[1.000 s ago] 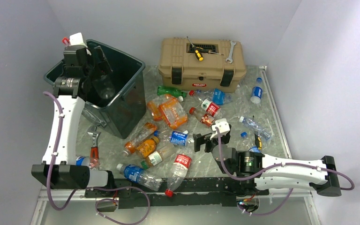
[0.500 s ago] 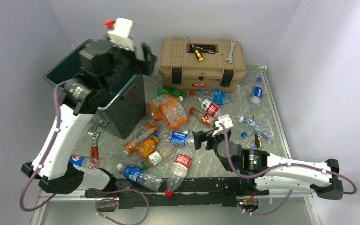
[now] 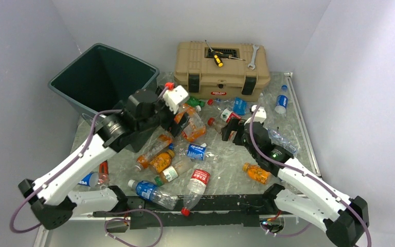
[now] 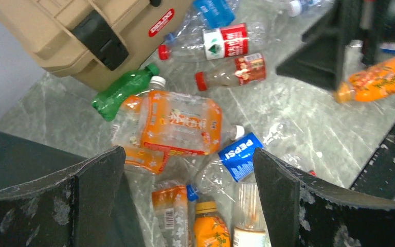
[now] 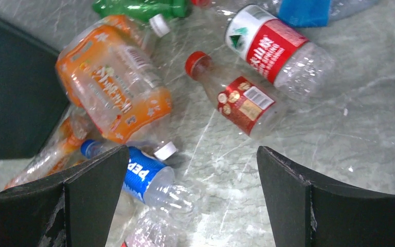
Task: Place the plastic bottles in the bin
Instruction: Place the plastic bottle in the trash bin.
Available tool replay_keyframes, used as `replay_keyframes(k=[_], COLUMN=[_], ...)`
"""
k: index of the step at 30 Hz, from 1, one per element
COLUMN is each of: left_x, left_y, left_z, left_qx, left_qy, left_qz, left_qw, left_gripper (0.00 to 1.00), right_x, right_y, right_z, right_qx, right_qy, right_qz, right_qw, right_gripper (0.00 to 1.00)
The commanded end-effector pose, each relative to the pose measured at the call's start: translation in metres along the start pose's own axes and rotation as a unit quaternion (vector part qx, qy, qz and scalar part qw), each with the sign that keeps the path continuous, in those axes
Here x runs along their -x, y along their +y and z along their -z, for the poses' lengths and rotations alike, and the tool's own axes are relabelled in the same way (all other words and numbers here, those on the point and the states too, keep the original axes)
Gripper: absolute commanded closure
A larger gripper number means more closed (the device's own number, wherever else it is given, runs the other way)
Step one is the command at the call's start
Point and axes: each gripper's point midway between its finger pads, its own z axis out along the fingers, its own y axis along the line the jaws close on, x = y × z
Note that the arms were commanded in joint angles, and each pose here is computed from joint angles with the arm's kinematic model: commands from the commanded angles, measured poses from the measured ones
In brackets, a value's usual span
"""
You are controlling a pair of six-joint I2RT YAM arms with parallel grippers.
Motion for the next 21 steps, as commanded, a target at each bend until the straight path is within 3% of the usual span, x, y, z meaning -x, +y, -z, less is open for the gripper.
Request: replay_keyframes(k=[1, 9, 15, 21], left_x=[0.032, -0.001, -0.006, -0.009], left_y=[-0.018, -0.012, -0.018, -0.016], left_z=[0.028, 0.012, 0.005, 0.007], left_qx=[-0.049, -0.008, -0.014, 0.018], left_qy=[-0.115, -0.097, -0.086, -0.093], left_qz=[-0.021, 0.013, 0.013, -0.002], left_qw=[0.992, 0.995, 0.996, 0.995], left_gripper=[0.01, 0.01, 0.01, 0.00], right_x=[-0.003, -0.021, -0.036, -0.029], right_y=[-0.023, -0.070, -0.050, -0.035], right_z=[-0.003, 0.012, -0.012, -0.056], right_qx=[-0.051, -0.148, -0.096, -0.081], right_qy=[0.006, 0.016, 0.055, 0.041], right_qz=[-0.052, -0.067, -0.010, 0.046], right_qw=[0.997, 0.987, 0.994, 0.995], right_gripper=[0.01, 0.01, 0.02, 0.05])
